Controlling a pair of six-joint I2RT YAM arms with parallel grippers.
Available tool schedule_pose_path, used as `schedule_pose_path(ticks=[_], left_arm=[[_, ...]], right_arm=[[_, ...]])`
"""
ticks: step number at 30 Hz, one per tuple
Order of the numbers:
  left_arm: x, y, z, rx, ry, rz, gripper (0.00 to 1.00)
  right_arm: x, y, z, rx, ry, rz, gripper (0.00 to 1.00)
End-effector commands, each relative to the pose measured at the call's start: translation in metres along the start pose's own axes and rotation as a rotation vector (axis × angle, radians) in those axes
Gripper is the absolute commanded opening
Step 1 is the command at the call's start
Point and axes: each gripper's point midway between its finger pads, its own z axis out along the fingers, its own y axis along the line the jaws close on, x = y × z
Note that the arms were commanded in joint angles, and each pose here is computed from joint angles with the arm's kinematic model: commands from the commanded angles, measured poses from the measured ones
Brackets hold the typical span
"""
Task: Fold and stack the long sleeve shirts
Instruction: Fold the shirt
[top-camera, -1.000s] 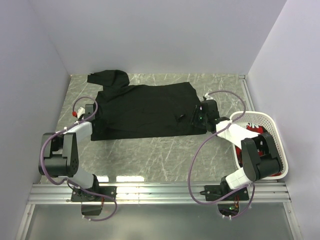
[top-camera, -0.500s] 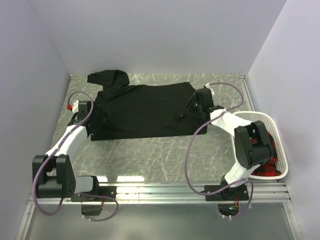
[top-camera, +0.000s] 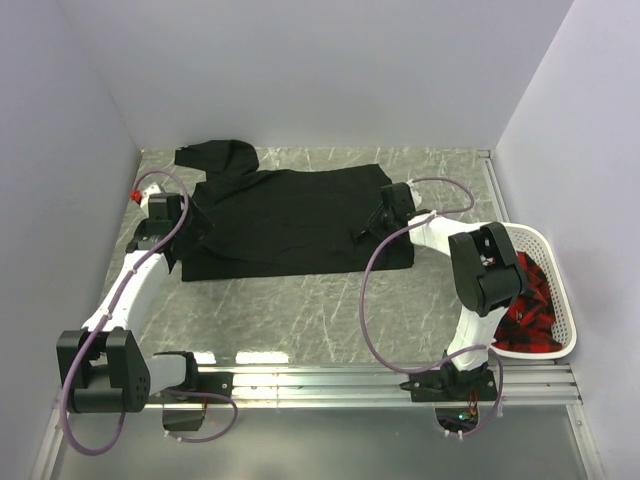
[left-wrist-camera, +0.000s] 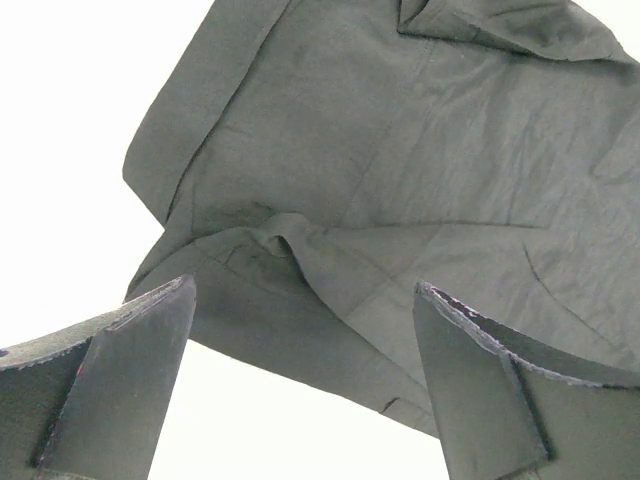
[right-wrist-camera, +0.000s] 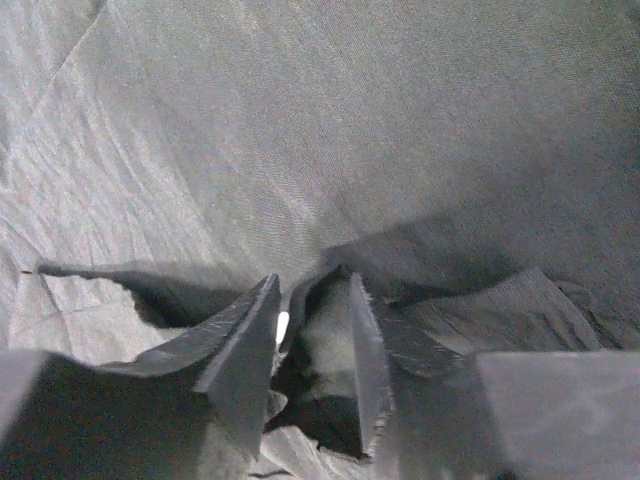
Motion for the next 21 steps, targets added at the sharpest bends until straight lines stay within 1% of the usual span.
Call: schedule_pose_path(ticks=[1,3,4,6,10,15,21], left_arm=[[-0.008,-0.002,-0.002,0.001,-0.024,0.038,0.96],[-0.008,-0.002,-0.002,0.01,-0.017,0.031,0.96],[-0.007,-0.001,-0.002,0.01,-0.013,0.029,0.96],[-0.006,-0.001,-0.001,0.013,-0.004,0.023,0.95],[-0.009,-0.001,-0.001,0.02,-0.007,0.006,0.95],[-0.008,0.002,-0.001,0.015,-0.005,-0.003,0.95],[-0.011,0.007,-0.001,0.003,-0.013,-0.018,0.95]], right_arm=[[-0.013,0.022,-0.004,-0.041,-0.036,0.017,0.34],[-0.016,0.021,-0.005,-0.035,-0.042,0.016,0.2],[-0.02,0.024,-0.01,-0.041,-0.057,0.007,0.08],[-0.03,0.03,-0.018,-0.053,-0.089,-0.002,0.0],[-0.051,0.036,-0.033,-0.055,-0.175,-0.024,0.0],[-0.06,0.044,-0.037,-0.079,-0.206,-0.038,0.0],[-0.064,0.042,-0.035,-0.082,-0.243,-0.035,0.0]])
